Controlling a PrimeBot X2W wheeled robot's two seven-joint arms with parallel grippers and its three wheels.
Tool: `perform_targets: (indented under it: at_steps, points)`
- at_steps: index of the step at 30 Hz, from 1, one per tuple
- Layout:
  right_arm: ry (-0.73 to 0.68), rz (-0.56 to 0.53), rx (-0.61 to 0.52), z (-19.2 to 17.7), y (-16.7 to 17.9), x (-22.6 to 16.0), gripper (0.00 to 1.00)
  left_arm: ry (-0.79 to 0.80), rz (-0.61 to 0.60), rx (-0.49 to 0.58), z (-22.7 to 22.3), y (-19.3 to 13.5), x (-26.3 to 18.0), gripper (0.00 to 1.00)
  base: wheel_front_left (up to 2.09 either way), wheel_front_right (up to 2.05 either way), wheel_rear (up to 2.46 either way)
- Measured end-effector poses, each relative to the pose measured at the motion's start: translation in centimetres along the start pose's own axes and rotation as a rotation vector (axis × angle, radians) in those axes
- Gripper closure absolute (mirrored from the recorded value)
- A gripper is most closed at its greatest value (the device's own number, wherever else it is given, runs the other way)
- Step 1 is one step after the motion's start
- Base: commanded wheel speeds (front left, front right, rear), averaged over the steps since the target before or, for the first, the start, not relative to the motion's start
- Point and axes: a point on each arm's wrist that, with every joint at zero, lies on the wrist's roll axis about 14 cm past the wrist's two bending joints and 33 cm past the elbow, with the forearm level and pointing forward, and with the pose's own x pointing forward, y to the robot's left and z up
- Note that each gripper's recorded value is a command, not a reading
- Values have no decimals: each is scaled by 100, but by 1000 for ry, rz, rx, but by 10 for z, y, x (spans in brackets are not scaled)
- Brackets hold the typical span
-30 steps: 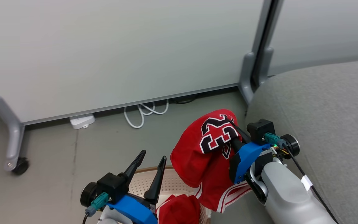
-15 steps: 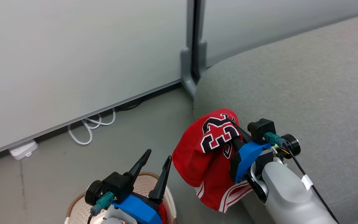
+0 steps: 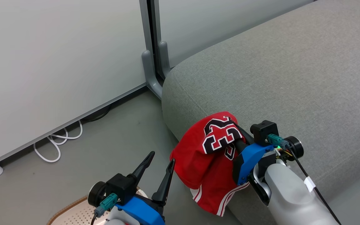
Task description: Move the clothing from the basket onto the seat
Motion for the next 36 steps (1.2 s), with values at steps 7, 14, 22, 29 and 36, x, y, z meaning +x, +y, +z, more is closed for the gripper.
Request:
perform_targets:
  at_steps: [7, 14, 22, 29, 36]
  points:
    - [10, -10, 8, -4, -3, 1, 100, 13, -9, -7, -6, -2, 1, 0, 0, 0, 0]
    - [22, -32, 28, -7, -8, 10, 100, 18, 15, -23, -11, 11, 0, 0, 0, 0, 0]
    - [-96, -170, -41, 60, -76, 53, 100, 7, 22, -12, -14, 37, 9, 0, 0, 0, 0]
    - [-162, -323, -136, 117, -153, 83, 100, -17, 32, 7, -18, 72, 20, 0, 0, 0, 0]
    - [-147, -478, -172, 123, -218, 104, 100, -39, 52, 22, -26, 114, 30, 0, 0, 0, 0]
